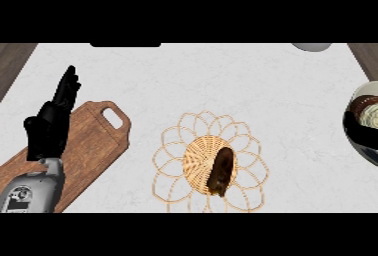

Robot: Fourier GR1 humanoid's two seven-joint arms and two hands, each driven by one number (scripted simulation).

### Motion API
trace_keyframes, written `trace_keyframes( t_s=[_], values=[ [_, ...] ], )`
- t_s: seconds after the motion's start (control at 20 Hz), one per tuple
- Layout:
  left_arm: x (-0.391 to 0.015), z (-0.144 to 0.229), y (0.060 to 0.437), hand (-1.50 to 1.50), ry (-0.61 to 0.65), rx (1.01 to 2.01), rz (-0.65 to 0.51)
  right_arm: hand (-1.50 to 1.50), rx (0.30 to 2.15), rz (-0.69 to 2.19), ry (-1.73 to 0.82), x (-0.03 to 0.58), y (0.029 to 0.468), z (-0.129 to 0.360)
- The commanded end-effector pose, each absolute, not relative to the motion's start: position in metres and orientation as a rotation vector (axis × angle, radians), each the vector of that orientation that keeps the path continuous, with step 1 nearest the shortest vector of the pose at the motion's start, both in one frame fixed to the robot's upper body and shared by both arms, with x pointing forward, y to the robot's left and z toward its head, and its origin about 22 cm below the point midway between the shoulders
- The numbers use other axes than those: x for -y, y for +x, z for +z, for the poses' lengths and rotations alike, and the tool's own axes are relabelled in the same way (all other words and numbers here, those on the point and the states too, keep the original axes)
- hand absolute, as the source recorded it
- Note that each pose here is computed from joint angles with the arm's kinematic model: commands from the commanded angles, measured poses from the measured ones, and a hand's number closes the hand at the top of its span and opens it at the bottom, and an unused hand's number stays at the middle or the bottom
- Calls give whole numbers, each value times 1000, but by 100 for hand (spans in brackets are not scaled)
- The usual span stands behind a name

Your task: Pick the cupcake from the placemat and place it in the bowl

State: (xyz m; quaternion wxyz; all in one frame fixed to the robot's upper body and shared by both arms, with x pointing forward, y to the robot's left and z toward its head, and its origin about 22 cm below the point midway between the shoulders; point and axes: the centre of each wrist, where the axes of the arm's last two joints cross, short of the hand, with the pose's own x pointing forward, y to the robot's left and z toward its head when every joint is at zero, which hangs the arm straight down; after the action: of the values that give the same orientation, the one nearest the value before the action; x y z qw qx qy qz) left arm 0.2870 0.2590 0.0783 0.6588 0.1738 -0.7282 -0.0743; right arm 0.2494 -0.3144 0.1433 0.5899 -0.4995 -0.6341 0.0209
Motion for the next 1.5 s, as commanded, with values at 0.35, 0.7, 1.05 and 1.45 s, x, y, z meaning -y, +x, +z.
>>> trace_keyframes(
  t_s=[0.35,0.7,1.05,1.45],
  values=[
    [-249,80,307,0,402,1668,-179,150,1263,180,-1505,441,283,105],
    [-255,75,293,0,386,1667,-175,150,1243,51,-1438,492,297,71],
    [-253,77,289,0,346,1664,-179,-150,1301,-5,-1174,501,297,40],
    [-266,74,285,0,349,1647,-188,-150,1501,-138,-1098,524,285,43]
  ],
)
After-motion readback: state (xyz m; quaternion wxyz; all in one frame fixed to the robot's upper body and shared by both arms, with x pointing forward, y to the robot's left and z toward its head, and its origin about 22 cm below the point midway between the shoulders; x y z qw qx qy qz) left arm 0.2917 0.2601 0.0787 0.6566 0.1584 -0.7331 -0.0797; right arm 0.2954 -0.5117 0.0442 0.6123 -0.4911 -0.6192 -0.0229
